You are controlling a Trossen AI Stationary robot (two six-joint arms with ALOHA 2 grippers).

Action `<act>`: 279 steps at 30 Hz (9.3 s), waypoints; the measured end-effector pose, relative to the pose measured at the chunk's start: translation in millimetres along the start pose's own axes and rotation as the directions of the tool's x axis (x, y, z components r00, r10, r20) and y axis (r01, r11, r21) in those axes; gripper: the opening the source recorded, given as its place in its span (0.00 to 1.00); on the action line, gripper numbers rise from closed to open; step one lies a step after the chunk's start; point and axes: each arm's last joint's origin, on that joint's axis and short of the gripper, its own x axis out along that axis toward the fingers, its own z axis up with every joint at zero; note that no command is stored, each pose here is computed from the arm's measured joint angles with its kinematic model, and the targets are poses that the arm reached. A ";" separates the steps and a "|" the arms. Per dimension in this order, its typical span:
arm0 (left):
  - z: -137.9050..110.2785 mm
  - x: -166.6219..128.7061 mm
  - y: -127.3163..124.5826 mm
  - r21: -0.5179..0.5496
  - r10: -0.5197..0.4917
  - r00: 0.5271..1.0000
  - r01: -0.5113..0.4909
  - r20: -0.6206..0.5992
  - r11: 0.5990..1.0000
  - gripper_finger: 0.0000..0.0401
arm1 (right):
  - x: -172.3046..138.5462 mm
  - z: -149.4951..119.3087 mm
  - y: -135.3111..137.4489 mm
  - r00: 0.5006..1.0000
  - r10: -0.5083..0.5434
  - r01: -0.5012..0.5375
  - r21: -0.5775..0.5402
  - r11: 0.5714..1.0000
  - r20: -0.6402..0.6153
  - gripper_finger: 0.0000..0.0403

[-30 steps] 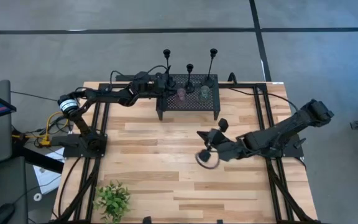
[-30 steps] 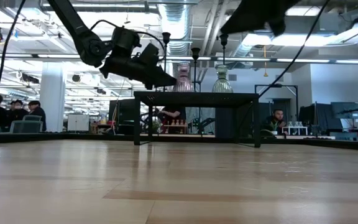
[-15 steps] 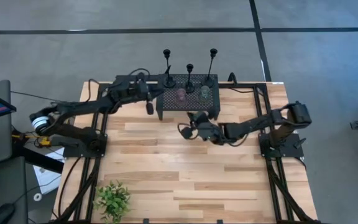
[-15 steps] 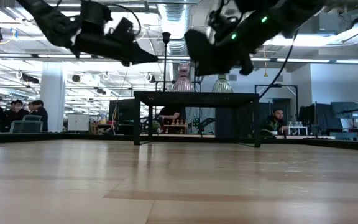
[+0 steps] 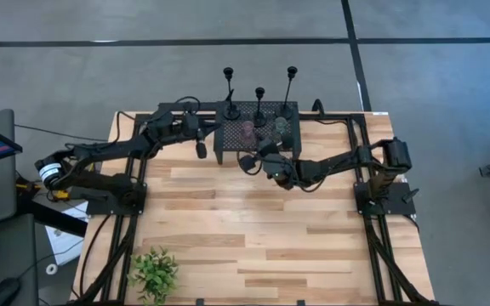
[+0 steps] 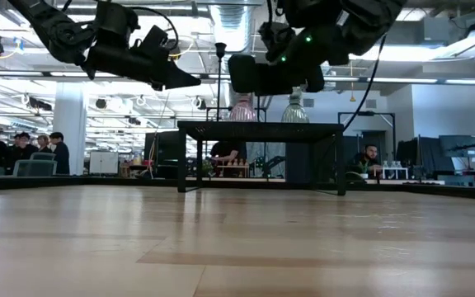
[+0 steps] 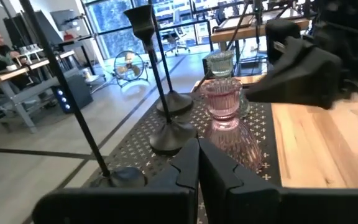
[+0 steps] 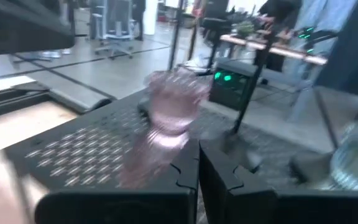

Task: Pick & Place candle stick holders
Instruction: Adjust the purple candle holder on the shelf, then adjust the green candle holder on the shelf, then return to Home Position

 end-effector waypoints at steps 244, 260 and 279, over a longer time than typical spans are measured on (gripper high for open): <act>2.2 4.3 -24.8 -0.116 -0.175 0.985 0.173 -0.001 0.978 0.01 | -2.5 -11.0 -115.7 0.962 0.264 -0.252 0.150 0.956 -0.064 0.32; 2.2 4.3 -24.8 -0.116 -0.175 0.985 0.173 -0.001 0.978 0.01 | -0.6 -13.4 -116.1 0.963 0.257 -0.244 0.147 0.959 -0.077 0.42; 2.2 4.3 -24.8 -0.116 -0.175 0.985 0.173 -0.001 0.978 0.01 | -16.1 -7.0 -114.8 0.950 0.301 -0.290 0.122 0.949 -0.082 0.65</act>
